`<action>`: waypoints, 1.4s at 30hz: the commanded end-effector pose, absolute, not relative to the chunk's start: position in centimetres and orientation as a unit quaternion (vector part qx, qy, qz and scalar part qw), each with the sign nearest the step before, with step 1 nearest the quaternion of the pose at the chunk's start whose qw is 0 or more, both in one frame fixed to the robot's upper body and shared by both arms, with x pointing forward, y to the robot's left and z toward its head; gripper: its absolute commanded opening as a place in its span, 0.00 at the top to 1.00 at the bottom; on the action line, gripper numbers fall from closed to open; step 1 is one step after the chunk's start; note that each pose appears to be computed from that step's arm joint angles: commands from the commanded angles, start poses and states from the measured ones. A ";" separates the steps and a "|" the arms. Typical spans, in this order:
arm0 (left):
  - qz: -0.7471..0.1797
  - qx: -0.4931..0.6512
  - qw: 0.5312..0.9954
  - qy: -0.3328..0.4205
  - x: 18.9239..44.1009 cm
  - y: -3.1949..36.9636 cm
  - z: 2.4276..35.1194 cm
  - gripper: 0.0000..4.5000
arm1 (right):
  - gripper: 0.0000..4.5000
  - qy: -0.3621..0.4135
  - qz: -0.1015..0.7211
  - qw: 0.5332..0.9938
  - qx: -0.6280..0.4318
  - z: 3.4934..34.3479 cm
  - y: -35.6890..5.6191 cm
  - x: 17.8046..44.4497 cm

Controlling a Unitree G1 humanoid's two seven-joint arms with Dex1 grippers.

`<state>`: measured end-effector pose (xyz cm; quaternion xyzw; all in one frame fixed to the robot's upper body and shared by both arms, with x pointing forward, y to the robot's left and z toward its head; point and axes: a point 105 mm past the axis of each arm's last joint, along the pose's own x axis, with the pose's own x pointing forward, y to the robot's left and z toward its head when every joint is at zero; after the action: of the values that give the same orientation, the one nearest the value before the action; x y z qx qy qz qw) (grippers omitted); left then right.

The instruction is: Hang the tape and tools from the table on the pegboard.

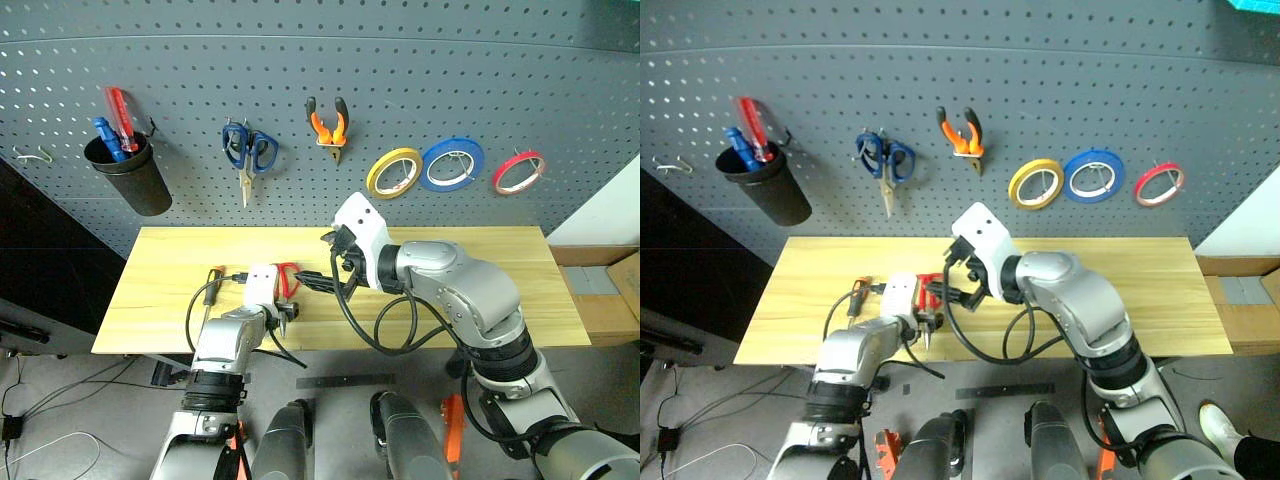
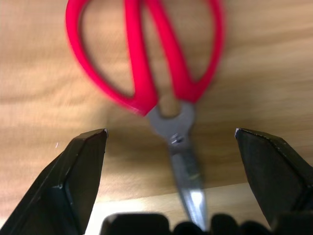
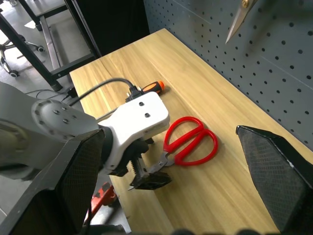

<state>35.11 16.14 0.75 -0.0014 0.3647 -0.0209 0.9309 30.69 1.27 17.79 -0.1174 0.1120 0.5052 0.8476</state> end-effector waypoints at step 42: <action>-0.034 0.205 0.964 -0.167 30.6 19.8 19.7 0.78 | 0.00 -0.065 0.464 0.859 -0.205 24.5 -5.2 32.1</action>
<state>30.88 19.41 17.42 0.1882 -0.1226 -0.0505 0.9731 32.29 -5.12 22.59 -0.2078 -0.0257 0.4659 0.8597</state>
